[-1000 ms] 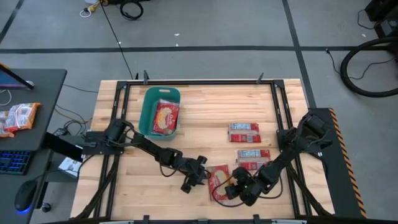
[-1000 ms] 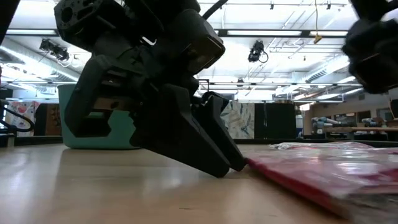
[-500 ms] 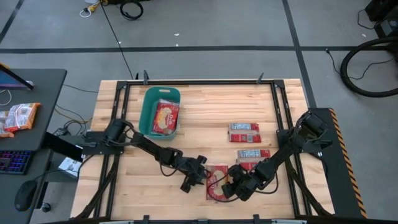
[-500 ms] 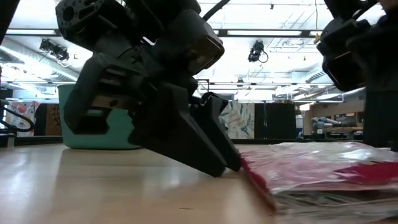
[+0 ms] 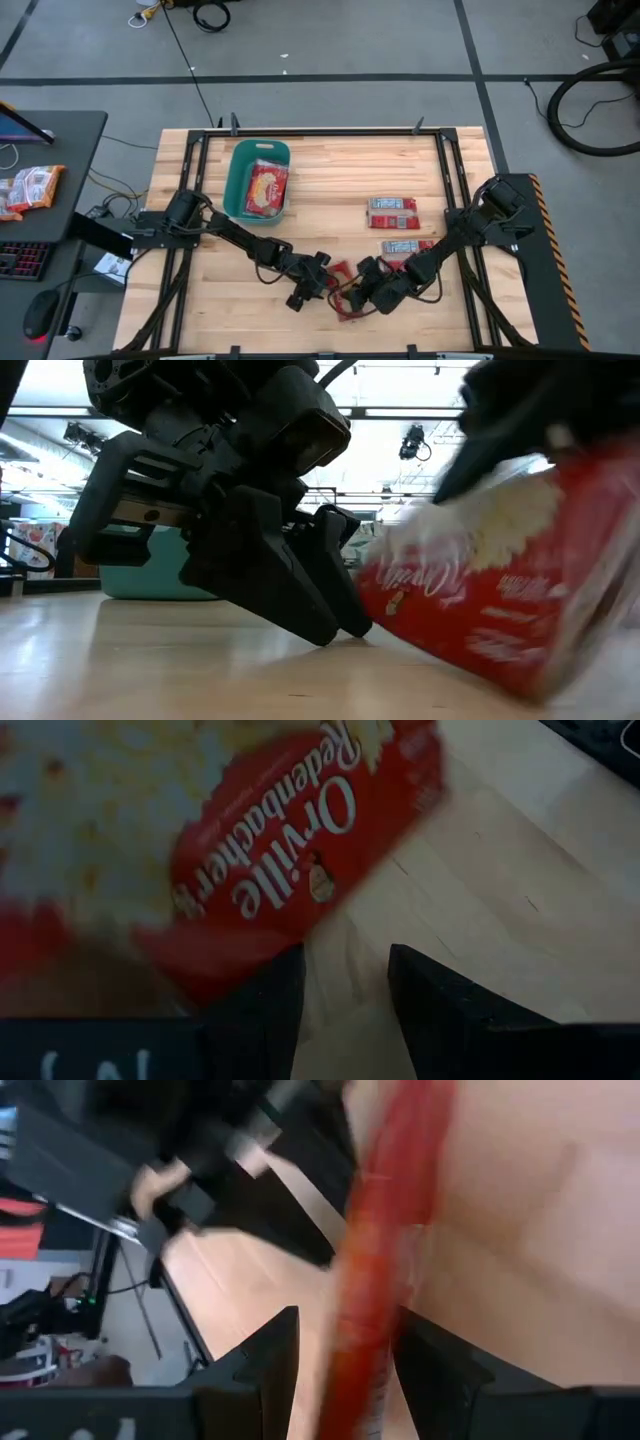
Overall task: Sort popcorn bags into baskets
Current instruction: Put the red popcorn bag into the green bin
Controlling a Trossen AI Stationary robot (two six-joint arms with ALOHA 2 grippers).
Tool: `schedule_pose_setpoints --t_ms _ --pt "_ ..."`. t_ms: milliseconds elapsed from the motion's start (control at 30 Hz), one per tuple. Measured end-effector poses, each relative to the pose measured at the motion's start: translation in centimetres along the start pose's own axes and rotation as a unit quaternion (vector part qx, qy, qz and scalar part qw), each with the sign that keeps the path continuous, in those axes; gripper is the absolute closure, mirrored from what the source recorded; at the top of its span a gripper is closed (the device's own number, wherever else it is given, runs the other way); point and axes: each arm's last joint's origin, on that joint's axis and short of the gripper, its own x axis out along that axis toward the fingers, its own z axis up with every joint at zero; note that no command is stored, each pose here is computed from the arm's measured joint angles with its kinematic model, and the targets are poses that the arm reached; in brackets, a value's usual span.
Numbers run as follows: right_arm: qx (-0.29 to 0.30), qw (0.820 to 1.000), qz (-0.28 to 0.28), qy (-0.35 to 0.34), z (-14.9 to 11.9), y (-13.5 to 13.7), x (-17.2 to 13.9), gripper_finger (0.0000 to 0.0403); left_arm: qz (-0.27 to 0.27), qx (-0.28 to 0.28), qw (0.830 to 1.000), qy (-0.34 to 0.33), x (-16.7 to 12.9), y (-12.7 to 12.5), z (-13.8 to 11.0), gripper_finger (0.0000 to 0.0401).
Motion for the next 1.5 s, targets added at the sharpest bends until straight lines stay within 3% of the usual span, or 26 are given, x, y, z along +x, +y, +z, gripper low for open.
schedule_pose_setpoints --t_ms 267,467,700,933,1500 --pt "-0.024 1.000 -0.005 0.017 1.6 0.0 0.8 0.0256 0.003 0.000 1.000 0.001 0.0 0.3 0.0 0.0246" --pt "-0.037 0.999 -0.022 0.030 1.6 -0.4 0.8 0.0309 0.003 -0.003 1.000 0.010 -0.3 0.6 0.0 0.0246" --pt "-0.057 0.997 -0.025 0.043 1.7 -0.3 0.5 0.0375 0.033 0.010 0.999 0.014 -3.1 0.5 1.3 0.0246" --pt "-0.085 0.996 -0.013 0.036 2.5 0.5 -0.7 0.0374 0.103 0.005 0.995 0.001 -7.3 0.3 1.1 0.0262" --pt "-0.164 0.985 -0.024 0.038 5.8 1.8 -5.0 0.0373 0.177 -0.042 0.982 -0.054 -15.3 -0.7 0.3 0.0268"
